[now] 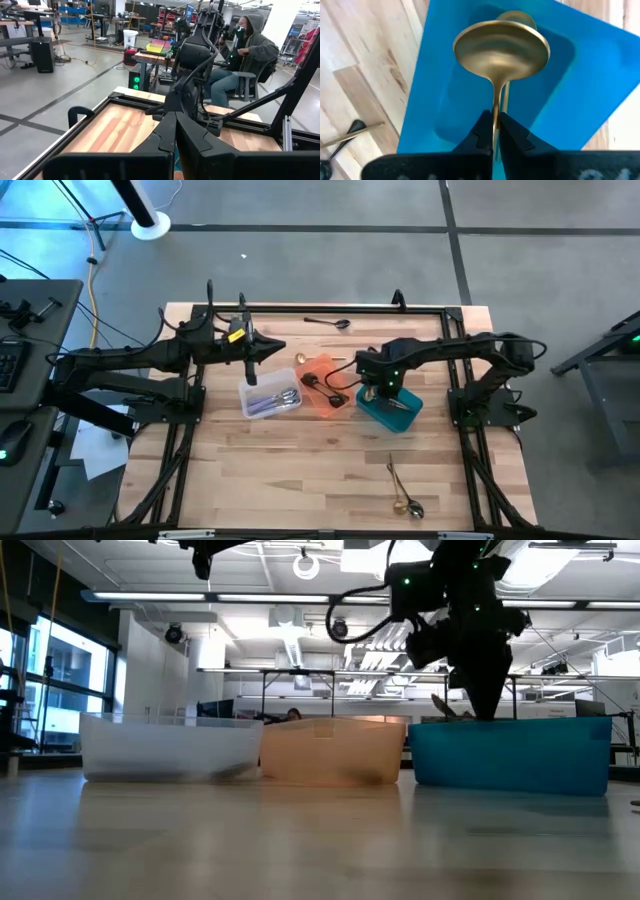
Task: Sort silverware by color (type)
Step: Put the gold spoon into the blue bin
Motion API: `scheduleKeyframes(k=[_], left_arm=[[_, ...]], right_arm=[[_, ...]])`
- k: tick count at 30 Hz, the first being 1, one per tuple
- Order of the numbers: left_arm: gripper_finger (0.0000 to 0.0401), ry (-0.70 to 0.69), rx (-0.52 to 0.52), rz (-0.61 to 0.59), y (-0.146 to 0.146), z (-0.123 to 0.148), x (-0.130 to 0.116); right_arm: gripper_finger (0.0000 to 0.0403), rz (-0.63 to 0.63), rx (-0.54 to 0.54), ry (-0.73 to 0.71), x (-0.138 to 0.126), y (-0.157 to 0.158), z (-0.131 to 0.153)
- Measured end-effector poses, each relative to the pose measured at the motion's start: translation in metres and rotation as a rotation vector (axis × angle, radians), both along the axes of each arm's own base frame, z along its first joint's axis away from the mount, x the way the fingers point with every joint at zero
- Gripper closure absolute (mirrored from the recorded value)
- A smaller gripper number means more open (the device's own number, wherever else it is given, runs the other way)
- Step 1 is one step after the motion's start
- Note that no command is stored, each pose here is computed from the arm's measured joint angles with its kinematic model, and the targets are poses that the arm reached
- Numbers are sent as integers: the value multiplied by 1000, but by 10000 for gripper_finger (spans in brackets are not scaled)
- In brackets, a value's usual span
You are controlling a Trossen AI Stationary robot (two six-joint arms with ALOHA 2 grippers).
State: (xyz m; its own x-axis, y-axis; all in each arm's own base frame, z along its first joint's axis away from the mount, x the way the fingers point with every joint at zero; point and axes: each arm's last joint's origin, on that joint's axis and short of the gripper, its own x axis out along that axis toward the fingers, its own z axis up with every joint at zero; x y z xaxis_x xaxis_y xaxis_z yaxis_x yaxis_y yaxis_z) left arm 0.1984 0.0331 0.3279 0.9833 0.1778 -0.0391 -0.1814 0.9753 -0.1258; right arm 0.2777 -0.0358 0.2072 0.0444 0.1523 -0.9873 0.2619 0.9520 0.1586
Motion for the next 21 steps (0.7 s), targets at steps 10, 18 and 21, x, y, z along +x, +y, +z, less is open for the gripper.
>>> scheduleKeyframes(k=[10, 18, 21], left_arm=[[401, 29, -2, 36, 1, -3, 0], [401, 29, -2, 53, 1, -3, 0], [401, 29, -2, 53, 1, -3, 0]], right_arm=[[403, -33, 20, 109, -3, 1, -38], [403, -55, -15, 96, -2, 0, -43], [401, -82, -19, 84, 0, -1, -44]])
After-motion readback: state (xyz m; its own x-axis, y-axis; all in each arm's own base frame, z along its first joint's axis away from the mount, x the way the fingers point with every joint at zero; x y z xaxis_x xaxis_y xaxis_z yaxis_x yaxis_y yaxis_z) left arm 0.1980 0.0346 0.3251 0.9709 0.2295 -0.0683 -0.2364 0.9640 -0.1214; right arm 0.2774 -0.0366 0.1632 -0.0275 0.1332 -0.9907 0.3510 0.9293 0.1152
